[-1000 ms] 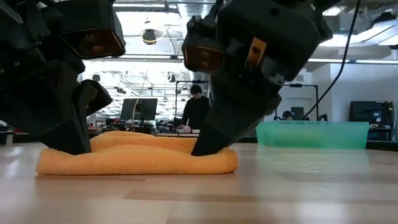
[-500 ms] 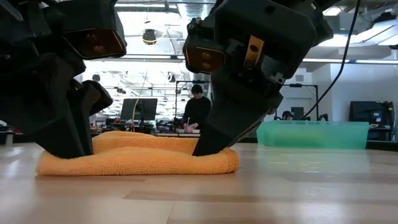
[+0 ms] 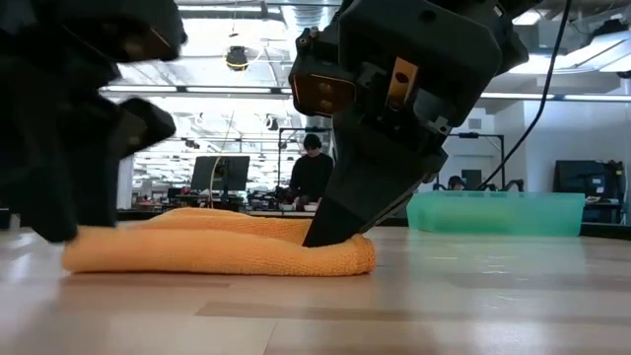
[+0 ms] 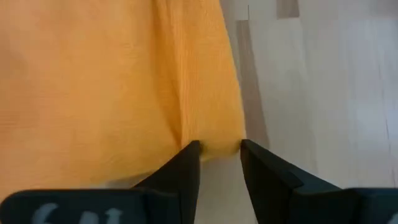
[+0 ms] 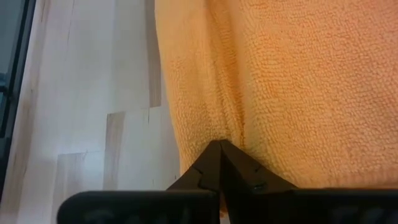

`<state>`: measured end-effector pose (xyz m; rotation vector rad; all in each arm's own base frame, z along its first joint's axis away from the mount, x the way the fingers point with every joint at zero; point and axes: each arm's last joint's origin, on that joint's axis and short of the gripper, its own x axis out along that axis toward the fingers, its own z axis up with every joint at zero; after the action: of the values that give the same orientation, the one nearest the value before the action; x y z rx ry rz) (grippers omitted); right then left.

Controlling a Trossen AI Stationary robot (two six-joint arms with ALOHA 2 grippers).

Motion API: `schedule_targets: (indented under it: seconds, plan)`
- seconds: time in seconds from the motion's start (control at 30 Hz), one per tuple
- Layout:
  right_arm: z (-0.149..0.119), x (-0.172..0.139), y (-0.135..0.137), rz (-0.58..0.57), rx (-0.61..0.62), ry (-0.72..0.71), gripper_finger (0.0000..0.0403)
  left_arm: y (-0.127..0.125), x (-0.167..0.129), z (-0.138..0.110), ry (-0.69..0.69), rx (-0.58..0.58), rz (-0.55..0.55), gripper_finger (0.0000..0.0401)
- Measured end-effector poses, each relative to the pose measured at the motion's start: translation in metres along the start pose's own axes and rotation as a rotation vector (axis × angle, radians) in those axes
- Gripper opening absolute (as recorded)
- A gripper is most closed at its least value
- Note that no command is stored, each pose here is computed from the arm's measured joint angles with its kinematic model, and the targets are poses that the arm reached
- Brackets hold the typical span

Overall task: Roll microfiber towels into tight, uniform cylinder then place into a basket
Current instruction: Roll the orange microfiber towel

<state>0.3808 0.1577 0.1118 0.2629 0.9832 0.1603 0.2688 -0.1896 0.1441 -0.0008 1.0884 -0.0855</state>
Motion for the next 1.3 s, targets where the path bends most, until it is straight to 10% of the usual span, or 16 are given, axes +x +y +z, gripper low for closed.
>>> schedule_targets:
  seconds: [0.4,0.93,1.3]
  plan:
    - [0.000,0.000,0.000,0.000,-0.001,0.003,0.0031,-0.015,-0.003,0.013,-0.231,0.164,-0.010,0.0110]
    - [-0.001,0.000,0.000,0.000,0.000,0.004,0.0038,0.023,0.023,-0.019,-0.155,-0.044,-0.079,0.0110]
    - [0.002,0.000,-0.005,0.017,0.009,0.008,0.0122,0.026,0.025,-0.024,-0.143,-0.086,-0.068,0.0110]
